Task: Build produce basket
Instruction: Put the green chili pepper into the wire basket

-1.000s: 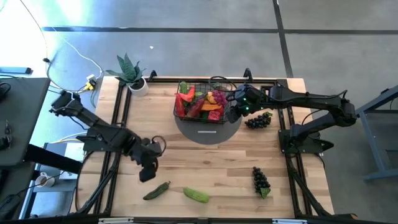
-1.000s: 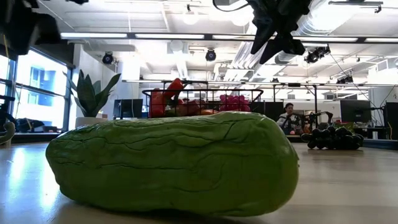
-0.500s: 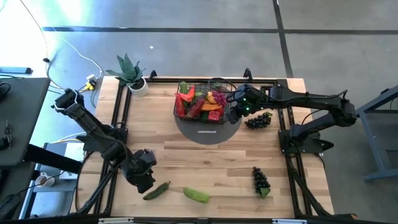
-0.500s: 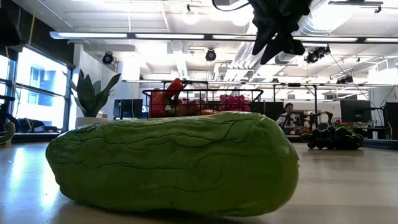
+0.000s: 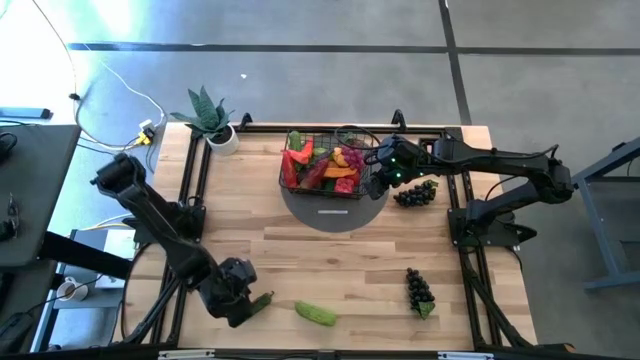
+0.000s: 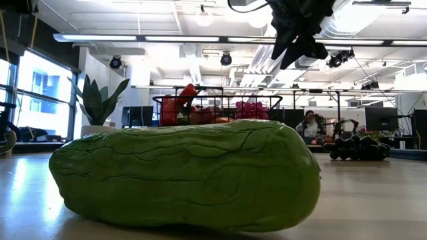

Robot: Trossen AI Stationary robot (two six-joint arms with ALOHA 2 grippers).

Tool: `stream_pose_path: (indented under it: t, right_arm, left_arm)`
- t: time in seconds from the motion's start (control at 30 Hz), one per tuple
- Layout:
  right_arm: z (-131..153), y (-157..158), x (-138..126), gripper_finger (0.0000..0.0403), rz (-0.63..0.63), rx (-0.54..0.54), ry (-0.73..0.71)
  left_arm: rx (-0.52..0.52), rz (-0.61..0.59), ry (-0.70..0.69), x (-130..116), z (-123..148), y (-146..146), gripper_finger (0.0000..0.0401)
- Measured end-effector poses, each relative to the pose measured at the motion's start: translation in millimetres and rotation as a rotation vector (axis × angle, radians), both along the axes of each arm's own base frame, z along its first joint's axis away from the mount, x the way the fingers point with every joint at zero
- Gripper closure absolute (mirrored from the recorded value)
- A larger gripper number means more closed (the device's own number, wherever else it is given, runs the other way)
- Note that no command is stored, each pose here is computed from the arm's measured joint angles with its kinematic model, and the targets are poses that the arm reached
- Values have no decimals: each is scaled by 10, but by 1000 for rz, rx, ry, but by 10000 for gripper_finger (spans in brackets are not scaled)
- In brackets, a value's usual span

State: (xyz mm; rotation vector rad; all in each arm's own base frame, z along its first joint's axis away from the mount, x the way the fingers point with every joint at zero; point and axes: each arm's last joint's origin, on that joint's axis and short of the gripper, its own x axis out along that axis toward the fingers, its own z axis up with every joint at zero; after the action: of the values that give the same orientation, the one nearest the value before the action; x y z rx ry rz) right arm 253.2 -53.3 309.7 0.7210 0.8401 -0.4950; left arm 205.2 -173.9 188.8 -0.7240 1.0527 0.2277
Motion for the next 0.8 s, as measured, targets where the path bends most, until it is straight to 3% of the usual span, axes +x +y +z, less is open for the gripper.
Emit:
stream_pose_path:
  t: [0.8]
  right_arm:
    - [-16,0,-23,249,12,-16,32]
  left_arm:
    - [32,8,119,193,-572,-206,190]
